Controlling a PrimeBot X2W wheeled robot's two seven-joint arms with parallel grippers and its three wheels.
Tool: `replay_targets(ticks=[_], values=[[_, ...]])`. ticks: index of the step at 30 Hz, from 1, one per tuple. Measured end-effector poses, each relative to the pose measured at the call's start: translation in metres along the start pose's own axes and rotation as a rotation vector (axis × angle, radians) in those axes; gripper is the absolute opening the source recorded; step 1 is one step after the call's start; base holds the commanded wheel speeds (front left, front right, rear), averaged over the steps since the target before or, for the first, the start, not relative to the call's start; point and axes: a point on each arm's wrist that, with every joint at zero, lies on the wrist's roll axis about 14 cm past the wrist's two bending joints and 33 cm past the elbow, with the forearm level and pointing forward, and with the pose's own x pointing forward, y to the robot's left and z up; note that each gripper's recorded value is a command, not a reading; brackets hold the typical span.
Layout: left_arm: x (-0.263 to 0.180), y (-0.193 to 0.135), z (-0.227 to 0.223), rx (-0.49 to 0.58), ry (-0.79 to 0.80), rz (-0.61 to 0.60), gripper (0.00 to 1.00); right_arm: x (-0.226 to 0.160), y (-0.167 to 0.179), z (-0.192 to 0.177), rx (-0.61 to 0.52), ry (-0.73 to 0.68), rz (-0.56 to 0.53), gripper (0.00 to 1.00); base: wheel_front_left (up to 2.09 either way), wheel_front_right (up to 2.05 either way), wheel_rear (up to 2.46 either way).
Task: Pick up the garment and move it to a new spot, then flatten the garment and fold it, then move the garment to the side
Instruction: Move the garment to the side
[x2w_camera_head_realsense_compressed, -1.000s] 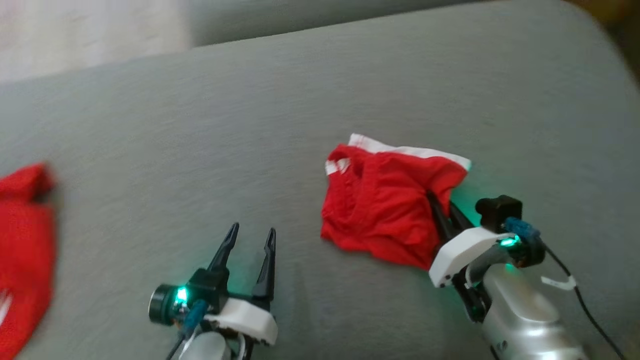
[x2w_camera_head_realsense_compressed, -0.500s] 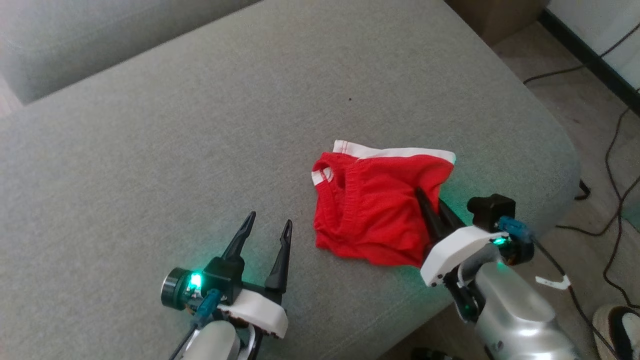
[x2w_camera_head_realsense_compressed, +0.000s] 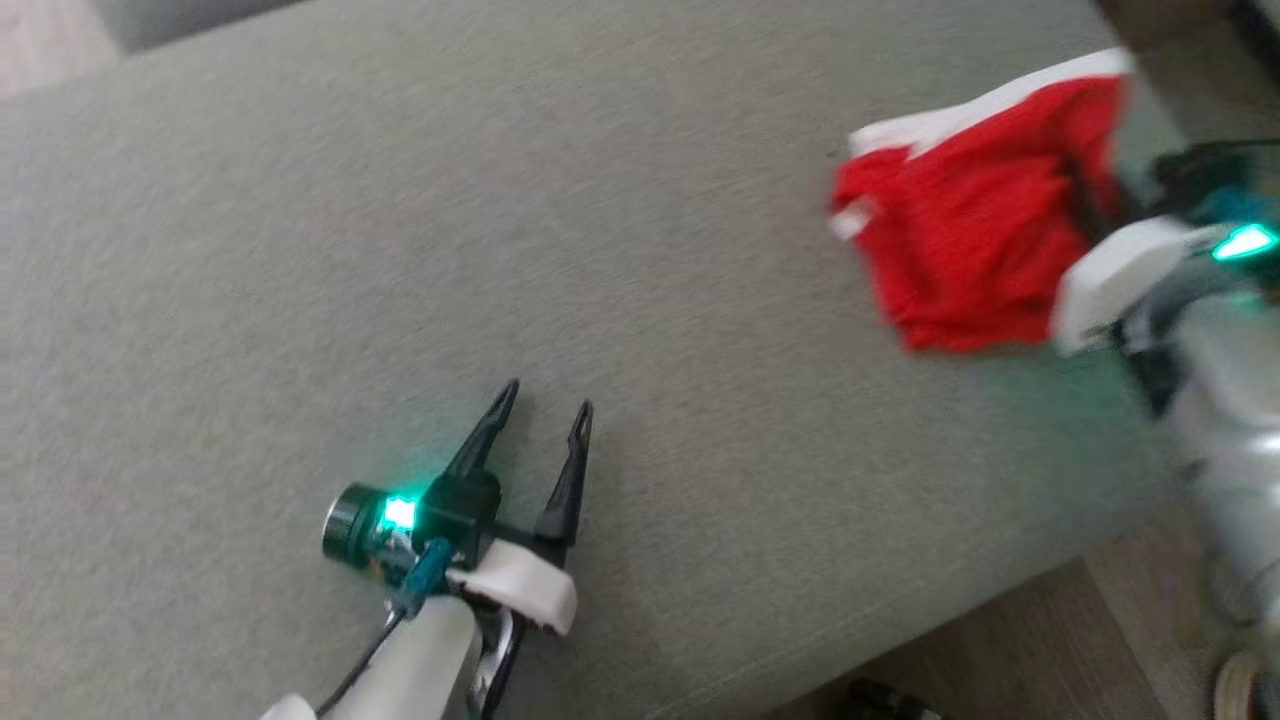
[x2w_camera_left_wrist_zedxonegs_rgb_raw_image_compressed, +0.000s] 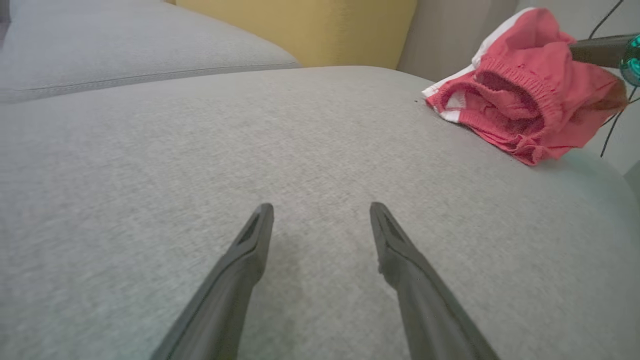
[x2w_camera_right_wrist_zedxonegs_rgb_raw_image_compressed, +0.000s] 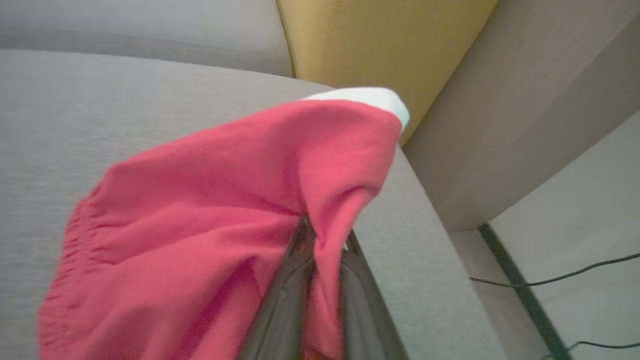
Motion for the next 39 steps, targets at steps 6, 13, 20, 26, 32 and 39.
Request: replay_targets(ticks=[6, 13, 20, 26, 32, 39], values=[[0.002, 0.023, 0.004, -0.020, -0.029, 0.058, 1.00, 0.024, -0.050, -0.009, -0.107, 0.114, -0.090, 0.00, 0.00, 0.00, 0.00], [0.004, 0.039, 0.004, -0.031, -0.049, 0.099, 1.00, 0.050, -0.073, 0.012, -0.079, 0.078, -0.162, 1.00, 0.00, 0.00, 0.00], [0.001, 0.047, 0.010, -0.023, -0.058, 0.126, 1.00, 0.049, -0.080, 0.036, -0.012, -0.025, -0.202, 1.00, 0.00, 0.00, 0.00], [-0.015, 0.079, 0.025, -0.014, -0.086, 0.249, 1.00, 0.053, -0.016, 0.103, 0.099, -0.286, -0.097, 1.00, 0.00, 0.00, 0.00], [-0.048, 0.103, 0.033, 0.005, -0.097, 0.361, 1.00, 0.028, 0.062, 0.074, 0.232, -0.304, 0.027, 1.00, 0.00, 0.00, 0.00], [-0.097, 0.129, 0.037, 0.000, -0.111, 0.517, 1.00, -0.003, 0.127, 0.054, 0.328, -0.295, 0.148, 1.00, 0.00, 0.00, 0.00]])
